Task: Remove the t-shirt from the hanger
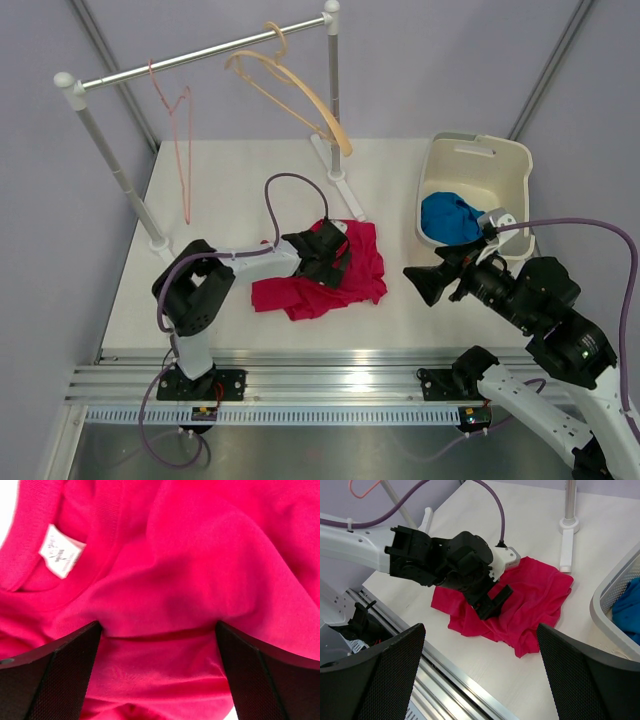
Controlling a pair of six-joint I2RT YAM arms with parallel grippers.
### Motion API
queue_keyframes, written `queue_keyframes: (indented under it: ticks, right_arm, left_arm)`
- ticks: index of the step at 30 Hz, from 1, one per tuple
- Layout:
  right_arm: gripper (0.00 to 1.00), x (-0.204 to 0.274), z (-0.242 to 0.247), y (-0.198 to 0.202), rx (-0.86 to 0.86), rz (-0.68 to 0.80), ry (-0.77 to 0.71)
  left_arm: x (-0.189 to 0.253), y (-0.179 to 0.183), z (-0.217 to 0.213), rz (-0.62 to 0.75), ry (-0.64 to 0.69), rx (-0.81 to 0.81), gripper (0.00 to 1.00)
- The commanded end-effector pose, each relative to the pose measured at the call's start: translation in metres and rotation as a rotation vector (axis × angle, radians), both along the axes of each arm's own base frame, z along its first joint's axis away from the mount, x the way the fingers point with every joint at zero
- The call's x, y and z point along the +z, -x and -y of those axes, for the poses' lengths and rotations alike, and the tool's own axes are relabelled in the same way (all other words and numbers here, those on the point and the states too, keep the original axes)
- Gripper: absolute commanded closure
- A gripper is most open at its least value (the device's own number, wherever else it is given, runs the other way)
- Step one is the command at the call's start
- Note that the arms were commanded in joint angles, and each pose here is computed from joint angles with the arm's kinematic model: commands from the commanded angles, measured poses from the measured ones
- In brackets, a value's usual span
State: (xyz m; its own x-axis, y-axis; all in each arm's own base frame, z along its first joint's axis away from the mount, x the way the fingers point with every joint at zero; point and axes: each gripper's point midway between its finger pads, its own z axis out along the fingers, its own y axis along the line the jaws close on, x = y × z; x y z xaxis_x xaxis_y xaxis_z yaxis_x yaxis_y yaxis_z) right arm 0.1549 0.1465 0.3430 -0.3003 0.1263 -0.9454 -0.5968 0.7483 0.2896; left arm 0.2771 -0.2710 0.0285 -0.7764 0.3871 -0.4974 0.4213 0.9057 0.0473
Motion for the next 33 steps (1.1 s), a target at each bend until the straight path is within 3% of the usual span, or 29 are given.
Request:
queue_keyframes:
  ticks: [1,5,6,8,9,15,20,24,29,31,32,33]
  right_arm:
    - [0.0,0.007,0.005,-0.003,-0.031,0.029,-0.023]
    - [0.0,0.003,0.002,-0.005,-0.029,0.015,-0.022]
    - [0.0,0.0,0.0,-0.006,-0.024,0.006,-0.022]
    - [0.0,-0.002,-0.004,-0.007,-0.014,-0.003,-0.023]
    - [0.01,-0.006,-0.006,-0.008,-0.009,-0.016,-0.028]
    - [0.01,-0.029,-0.035,-0.024,0.052,-0.09,-0.041]
    - [0.01,-0.047,-0.065,-0.042,0.139,-0.131,-0.005]
    - [0.01,-0.061,-0.084,-0.052,0.197,-0.153,-0.004]
    - [0.0,-0.075,-0.114,-0.031,0.456,-0.124,-0.01]
    - [0.02,-0.081,-0.118,-0.036,0.466,-0.112,-0.01]
    - [0.03,-0.091,-0.119,-0.035,0.473,-0.121,-0.004]
    - [0.17,-0.088,-0.121,-0.037,0.478,-0.1,-0.017]
  left_arm:
    - [-0.007,-0.011,0.02,0.018,0.045,0.017,0.05]
    - [-0.021,-0.01,0.019,0.014,0.048,0.024,0.57]
    - [-0.015,-0.012,0.021,0.029,0.07,0.027,0.74]
    - [-0.003,-0.014,0.023,0.043,0.102,0.029,0.95]
    - [0.007,-0.013,0.027,0.042,0.135,0.036,1.0]
    - [0.131,0.003,0.059,0.135,0.499,-0.049,1.0]
    - [0.22,0.05,0.076,0.15,0.748,-0.251,1.0]
    - [0.249,0.074,0.073,0.148,0.837,-0.332,1.0]
    - [0.277,0.091,0.068,0.173,0.909,-0.401,1.0]
    - [0.292,0.096,0.066,0.2,0.942,-0.424,1.0]
    - [0.3,0.101,0.066,0.202,0.965,-0.444,1.0]
    - [0.307,0.104,0.065,0.209,0.984,-0.458,1.0]
